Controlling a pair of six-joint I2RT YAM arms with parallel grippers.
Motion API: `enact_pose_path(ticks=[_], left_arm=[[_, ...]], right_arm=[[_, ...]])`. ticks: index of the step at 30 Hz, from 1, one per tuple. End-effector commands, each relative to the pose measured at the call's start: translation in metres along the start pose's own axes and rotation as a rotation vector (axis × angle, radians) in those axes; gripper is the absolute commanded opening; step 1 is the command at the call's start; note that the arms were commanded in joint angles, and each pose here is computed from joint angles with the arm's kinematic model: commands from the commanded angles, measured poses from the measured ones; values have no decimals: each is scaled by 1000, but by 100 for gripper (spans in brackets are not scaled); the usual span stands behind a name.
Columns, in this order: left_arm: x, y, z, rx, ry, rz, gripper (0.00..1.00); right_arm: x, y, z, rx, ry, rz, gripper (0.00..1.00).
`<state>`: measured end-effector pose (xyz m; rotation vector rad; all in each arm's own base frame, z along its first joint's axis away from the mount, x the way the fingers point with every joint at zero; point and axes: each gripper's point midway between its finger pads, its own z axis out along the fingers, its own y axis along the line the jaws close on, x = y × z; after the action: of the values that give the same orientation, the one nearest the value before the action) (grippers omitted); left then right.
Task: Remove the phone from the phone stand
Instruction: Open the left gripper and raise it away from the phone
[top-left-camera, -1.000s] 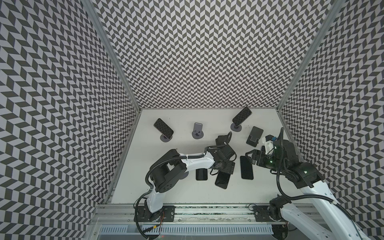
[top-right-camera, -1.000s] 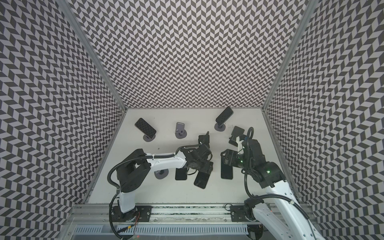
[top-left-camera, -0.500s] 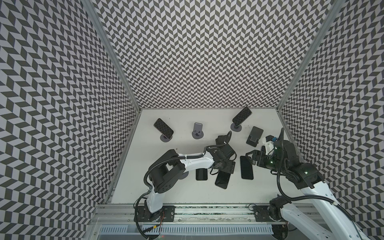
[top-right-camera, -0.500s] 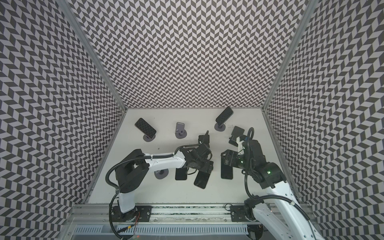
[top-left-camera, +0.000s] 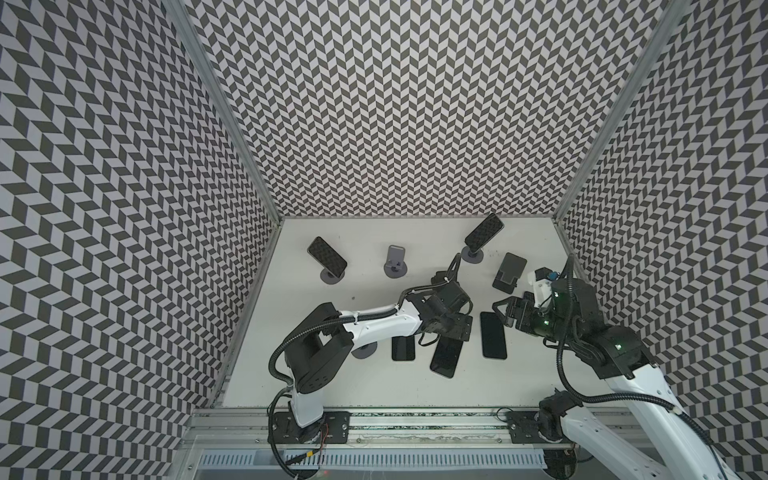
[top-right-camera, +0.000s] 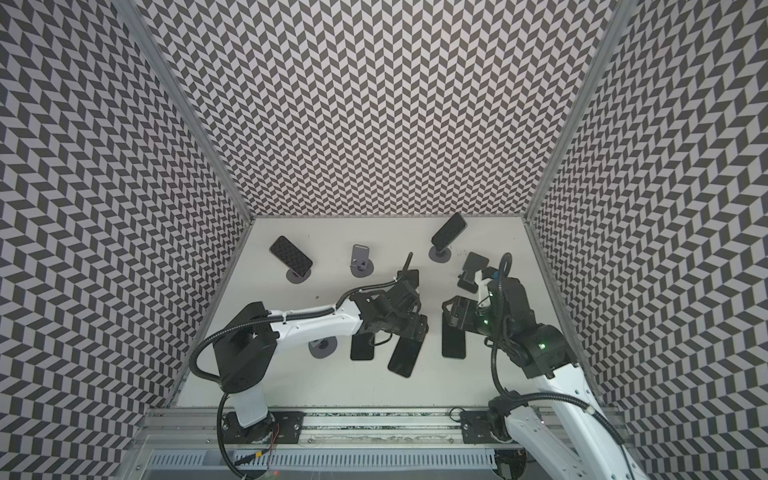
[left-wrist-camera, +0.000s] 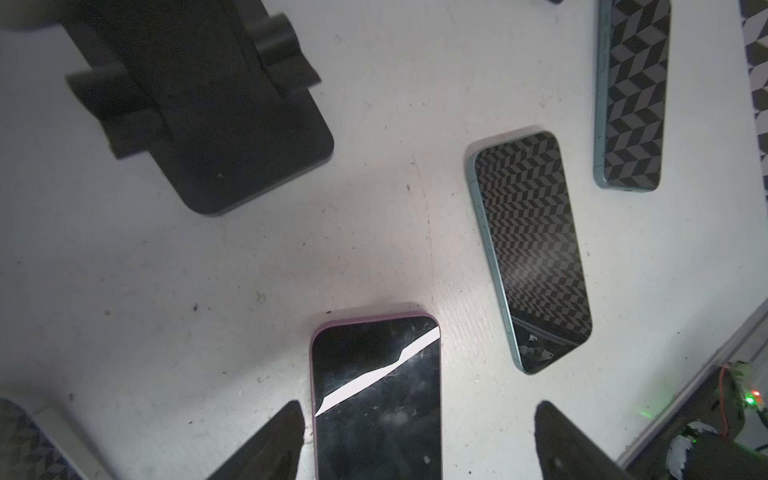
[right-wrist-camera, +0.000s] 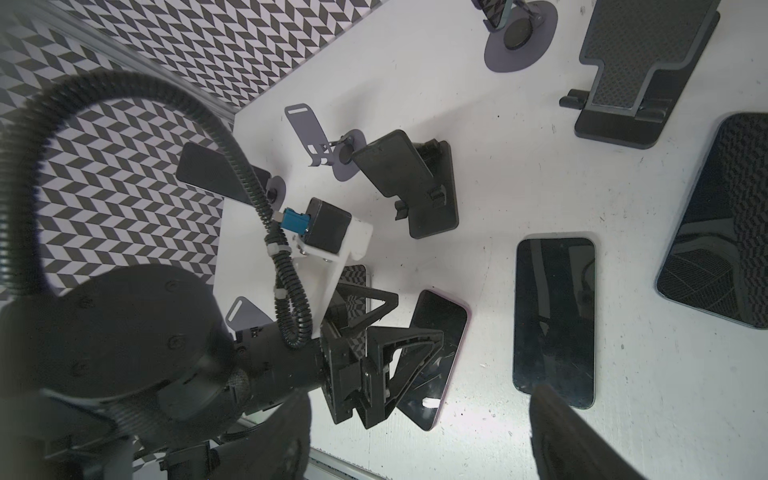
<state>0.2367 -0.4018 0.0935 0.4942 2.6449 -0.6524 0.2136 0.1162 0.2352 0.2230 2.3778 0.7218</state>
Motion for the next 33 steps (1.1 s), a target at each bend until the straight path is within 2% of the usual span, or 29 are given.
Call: enact_pose_path(ticks=[1, 12, 24, 33], left_arm=[[-8, -5, -18, -1, -46, 7, 87], [-43, -11, -74, -28, -190, 47, 85], [-71, 5, -143, -74, -370, 74, 84], [-113, 20, -194, -36, -593, 162, 83]], right_arm=[[-13, 14, -6, -42, -39, 11, 80], [-34, 41, -5, -100, -22, 28, 78], [-80, 78, 15, -154, -37, -19, 77], [-117, 102, 13, -173, -107, -105, 77]])
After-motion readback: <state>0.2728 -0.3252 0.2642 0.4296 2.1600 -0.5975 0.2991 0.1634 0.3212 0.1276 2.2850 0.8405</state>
